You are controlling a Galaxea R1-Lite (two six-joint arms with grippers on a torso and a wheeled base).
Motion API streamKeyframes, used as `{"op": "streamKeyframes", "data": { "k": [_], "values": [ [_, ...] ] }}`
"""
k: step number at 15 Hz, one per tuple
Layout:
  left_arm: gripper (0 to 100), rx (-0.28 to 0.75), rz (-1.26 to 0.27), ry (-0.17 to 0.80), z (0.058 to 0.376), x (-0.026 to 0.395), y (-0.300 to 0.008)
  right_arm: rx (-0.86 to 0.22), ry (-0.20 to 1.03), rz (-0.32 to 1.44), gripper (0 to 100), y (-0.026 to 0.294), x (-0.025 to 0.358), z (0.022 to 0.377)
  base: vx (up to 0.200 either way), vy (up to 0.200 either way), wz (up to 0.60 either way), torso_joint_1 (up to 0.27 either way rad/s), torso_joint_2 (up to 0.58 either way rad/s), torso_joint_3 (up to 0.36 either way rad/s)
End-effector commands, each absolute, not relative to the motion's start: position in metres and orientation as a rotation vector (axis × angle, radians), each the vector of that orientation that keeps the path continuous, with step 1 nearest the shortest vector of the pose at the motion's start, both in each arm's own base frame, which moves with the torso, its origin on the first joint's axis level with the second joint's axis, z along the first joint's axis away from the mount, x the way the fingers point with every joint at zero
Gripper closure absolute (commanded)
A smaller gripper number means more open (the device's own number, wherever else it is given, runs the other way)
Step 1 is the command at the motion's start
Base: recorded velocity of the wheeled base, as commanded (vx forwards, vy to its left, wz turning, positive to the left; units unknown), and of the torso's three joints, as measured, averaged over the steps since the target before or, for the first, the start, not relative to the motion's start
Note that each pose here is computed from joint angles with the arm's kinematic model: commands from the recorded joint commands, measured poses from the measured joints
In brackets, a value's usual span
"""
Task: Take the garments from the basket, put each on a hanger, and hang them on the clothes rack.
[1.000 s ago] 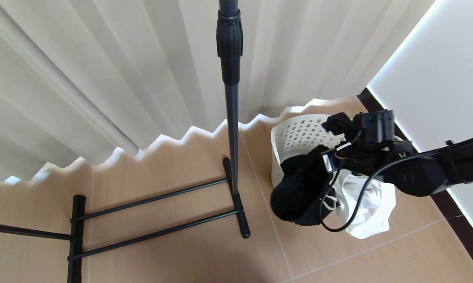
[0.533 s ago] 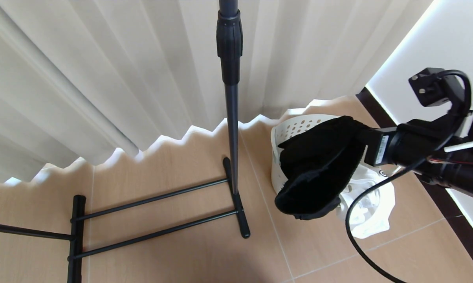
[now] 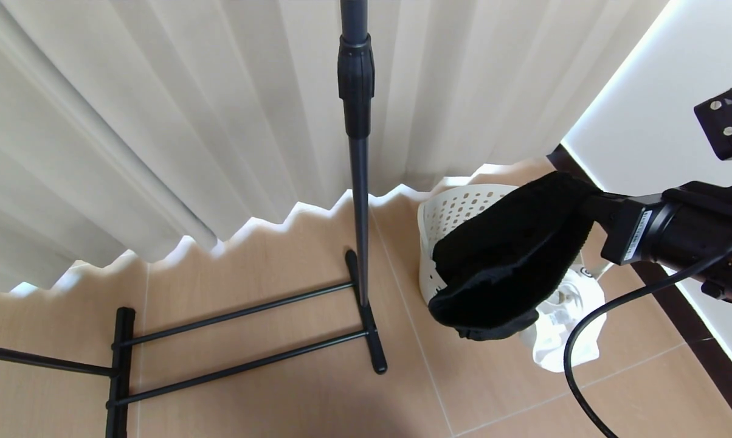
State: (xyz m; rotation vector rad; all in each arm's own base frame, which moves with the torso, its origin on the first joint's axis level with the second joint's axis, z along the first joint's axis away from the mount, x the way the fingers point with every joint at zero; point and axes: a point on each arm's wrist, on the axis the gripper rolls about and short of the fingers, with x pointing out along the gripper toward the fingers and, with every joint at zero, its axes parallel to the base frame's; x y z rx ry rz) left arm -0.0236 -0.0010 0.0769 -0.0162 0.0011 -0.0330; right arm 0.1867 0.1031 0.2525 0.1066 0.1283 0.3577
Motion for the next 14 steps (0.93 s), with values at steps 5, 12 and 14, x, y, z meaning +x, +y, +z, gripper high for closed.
{"op": "streamKeyframes", "data": {
  "k": [5,12,14],
  "values": [
    [0,-0.017,-0.034,0.002,0.0769,-0.0235,-0.001,0.102,0.138,0.354,100,0.1036,0.188,0.2501,0.0,0.0,0.0,0.001,0.0,0.2],
    [0,-0.017,-0.032,0.002,0.0769,-0.0235,-0.001,0.089,0.151,0.348,100,0.1014,0.1874,0.2455,0.0,0.0,0.0,0.0,0.0,0.203],
    [0,-0.017,-0.032,0.002,0.0769,-0.0235,-0.001,0.091,0.153,0.334,100,0.099,0.189,0.2447,0.0,0.0,0.0,0.005,0.0,0.195]
  ]
}}
